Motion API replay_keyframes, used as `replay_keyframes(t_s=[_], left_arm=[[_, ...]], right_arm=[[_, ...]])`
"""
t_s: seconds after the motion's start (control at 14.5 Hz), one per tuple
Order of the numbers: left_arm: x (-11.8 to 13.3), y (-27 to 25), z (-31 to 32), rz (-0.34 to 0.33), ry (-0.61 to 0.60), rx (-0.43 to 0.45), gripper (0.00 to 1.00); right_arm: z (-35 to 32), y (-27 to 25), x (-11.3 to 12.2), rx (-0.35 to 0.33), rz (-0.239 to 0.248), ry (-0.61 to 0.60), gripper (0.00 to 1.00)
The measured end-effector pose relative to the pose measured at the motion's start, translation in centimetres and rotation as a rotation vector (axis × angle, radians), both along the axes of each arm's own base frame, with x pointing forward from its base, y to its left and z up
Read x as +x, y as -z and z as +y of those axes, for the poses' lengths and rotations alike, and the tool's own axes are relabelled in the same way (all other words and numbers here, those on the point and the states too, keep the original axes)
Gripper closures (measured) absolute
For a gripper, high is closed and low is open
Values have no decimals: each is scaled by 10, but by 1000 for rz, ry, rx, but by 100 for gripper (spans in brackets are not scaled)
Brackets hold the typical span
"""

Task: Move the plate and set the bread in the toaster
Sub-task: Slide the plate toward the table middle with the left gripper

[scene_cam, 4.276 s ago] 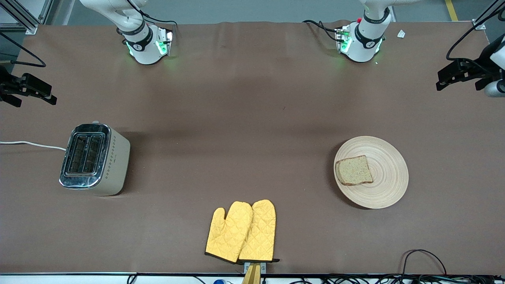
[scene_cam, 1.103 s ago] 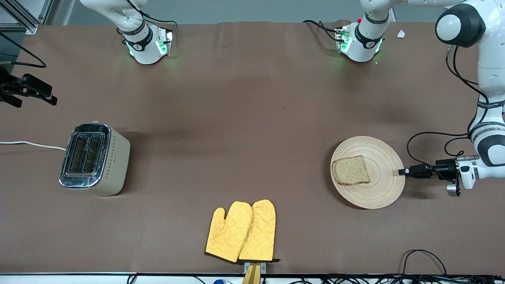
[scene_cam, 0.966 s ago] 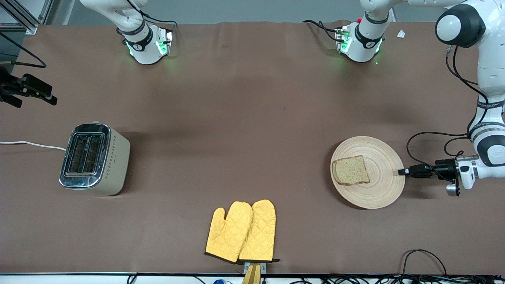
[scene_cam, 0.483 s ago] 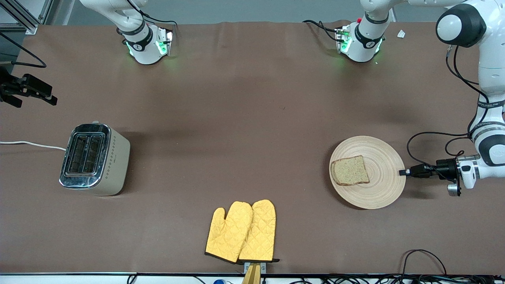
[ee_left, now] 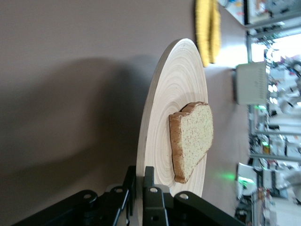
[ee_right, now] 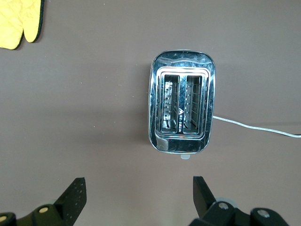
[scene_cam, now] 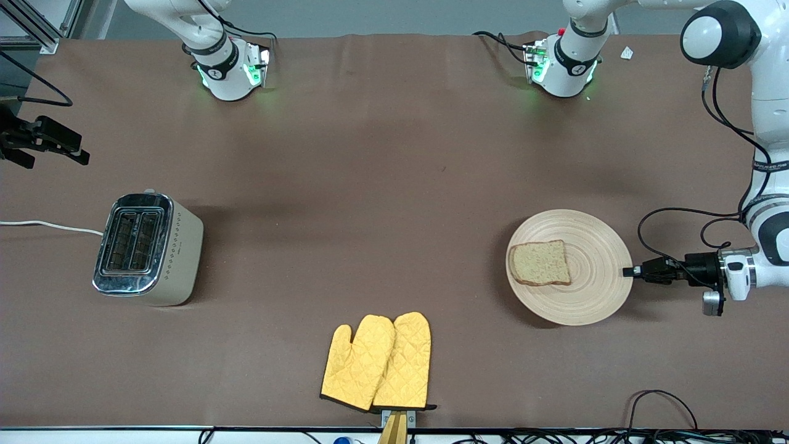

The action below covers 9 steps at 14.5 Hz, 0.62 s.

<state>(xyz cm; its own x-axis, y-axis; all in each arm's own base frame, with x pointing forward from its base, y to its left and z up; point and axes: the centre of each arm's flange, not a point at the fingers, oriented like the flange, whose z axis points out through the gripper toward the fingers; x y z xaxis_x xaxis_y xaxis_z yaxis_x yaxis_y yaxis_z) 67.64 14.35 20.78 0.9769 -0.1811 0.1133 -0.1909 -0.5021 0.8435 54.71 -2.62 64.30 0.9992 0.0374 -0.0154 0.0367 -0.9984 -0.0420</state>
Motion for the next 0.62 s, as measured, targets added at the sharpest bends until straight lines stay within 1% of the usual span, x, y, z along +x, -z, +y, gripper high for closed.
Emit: replay_keyframes(t_s=[0.21,0.34,0.41,0.55,0.62], left_arm=[[10,-13,-55,-21,74,-63,91],[13,-19,-101,-12,127,-105,91],[14,-21,-127,4,154,-113,91],[16,-21,-179,40,194,-101,91],[17,-20,-202,43,198,-88,91]], right_arm=[[0,0,0,0,0,0,0],[0,0,0,0,1,1,0],[-2,1,1,0,2,3,0],[-9,5,1,0,12,15,0],[-11,10,1,1,21,17,0]])
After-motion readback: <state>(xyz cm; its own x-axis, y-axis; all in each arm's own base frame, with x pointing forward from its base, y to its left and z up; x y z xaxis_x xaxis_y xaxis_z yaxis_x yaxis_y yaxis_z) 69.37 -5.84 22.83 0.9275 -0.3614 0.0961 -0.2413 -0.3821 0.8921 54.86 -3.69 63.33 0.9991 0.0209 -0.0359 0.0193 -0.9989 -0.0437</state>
